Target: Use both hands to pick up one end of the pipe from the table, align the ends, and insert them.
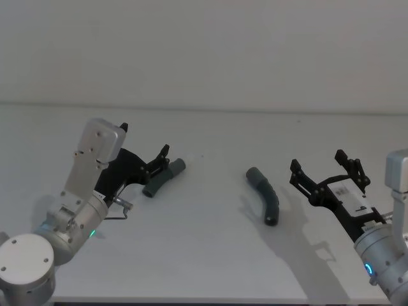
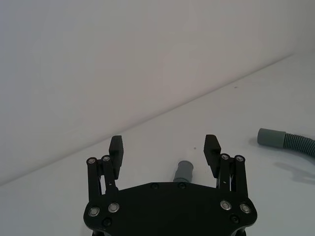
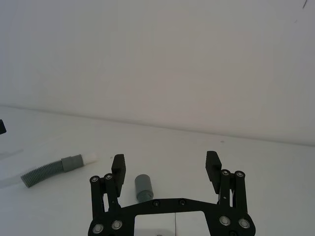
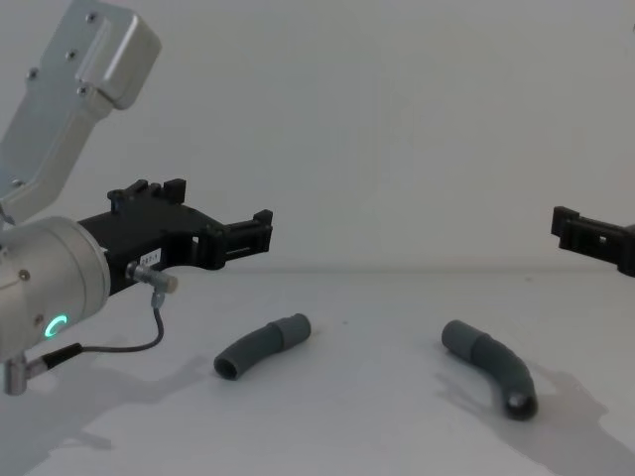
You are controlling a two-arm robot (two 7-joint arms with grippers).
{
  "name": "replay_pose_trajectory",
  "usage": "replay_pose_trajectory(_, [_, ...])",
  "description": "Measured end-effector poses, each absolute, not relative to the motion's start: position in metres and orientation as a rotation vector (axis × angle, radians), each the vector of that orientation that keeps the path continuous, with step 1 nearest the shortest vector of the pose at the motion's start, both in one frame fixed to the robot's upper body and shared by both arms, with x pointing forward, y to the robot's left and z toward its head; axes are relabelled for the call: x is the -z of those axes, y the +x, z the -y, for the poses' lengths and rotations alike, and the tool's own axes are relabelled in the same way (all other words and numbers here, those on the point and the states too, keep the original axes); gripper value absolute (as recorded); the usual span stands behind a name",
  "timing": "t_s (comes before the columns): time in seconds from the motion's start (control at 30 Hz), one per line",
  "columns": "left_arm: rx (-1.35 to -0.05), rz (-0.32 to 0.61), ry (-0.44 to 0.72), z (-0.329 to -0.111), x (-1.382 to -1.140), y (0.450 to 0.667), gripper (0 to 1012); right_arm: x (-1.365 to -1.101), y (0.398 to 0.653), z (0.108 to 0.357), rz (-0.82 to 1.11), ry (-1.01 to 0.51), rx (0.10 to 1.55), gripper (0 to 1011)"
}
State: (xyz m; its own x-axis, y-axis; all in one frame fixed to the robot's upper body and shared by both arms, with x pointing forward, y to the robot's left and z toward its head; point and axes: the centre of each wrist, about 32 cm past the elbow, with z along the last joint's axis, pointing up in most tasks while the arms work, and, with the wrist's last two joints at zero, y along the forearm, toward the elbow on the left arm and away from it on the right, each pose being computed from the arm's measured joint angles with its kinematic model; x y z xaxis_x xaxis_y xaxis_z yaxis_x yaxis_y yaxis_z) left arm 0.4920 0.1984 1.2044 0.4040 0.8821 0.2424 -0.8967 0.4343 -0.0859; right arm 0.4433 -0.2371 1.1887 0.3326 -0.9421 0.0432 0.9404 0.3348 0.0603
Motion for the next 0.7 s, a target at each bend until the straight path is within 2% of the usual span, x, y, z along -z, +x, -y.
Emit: replay_pose_trajectory(0.7, [-1.124,0.268,0.061,-0.1984,-1.2044,0.492,1000,-1.1887,0.4433,0.2371,0.075,0.026,1.23,1000])
